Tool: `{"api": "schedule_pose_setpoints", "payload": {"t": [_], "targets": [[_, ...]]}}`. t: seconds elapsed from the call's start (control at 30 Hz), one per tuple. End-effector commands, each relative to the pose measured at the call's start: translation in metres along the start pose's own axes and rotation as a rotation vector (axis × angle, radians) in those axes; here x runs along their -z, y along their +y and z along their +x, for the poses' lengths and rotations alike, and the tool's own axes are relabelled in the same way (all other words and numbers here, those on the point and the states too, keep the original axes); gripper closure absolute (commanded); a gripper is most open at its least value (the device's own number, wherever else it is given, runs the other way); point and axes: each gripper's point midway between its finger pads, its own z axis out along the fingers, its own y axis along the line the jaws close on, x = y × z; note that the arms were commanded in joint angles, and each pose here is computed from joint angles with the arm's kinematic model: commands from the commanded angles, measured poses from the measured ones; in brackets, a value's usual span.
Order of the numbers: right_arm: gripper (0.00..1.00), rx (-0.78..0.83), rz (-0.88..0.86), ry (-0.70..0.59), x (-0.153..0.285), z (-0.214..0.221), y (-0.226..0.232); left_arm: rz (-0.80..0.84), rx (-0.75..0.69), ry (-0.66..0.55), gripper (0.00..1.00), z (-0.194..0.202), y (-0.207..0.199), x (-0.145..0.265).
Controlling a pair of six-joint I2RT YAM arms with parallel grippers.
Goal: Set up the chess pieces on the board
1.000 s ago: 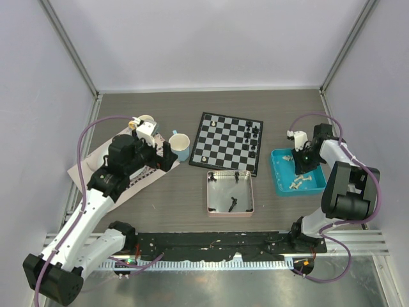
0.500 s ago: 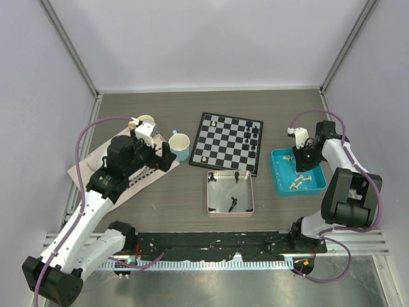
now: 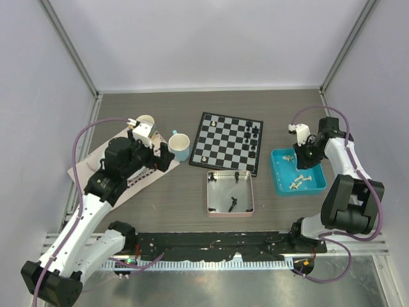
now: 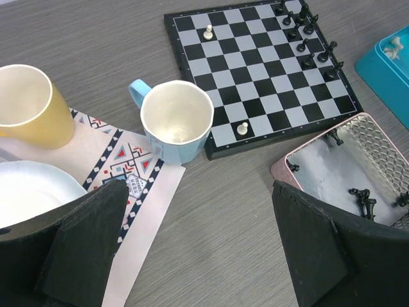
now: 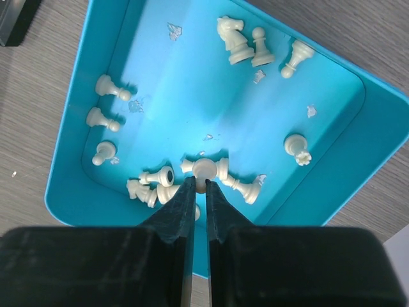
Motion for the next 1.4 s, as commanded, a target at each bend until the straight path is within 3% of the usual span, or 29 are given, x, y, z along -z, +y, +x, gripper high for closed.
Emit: {"api": "schedule_pose_setpoints", "payload": {"t": [0.0, 0.43, 0.93, 1.1, 1.37], "targets": [[0.99, 0.05, 0.012, -0.055, 0.021, -0.018, 0.001, -0.023, -0.025, -0.054, 0.0, -0.011, 0.004, 0.004], [0.99, 0.095, -0.033, -0.102, 0.049, -0.037, 0.016, -0.038, -0.032, -0.082, 0.01, -0.015, 0.006, 0.009], [0.99, 0.218, -0.09, -0.191, 0.079, -0.104, 0.049, -0.065, -0.04, -0.109, 0.0, -0.017, 0.01, 0.013], [0.99, 0.3, -0.184, -0.224, 0.076, -0.122, 0.077, -0.063, -0.049, -0.123, 0.01, -0.018, 0.01, 0.014], [0.99, 0.582, -0.401, -0.234, 0.061, -0.149, 0.142, -0.03, -0.08, -0.149, 0.0, -0.019, 0.005, 0.015]]}}
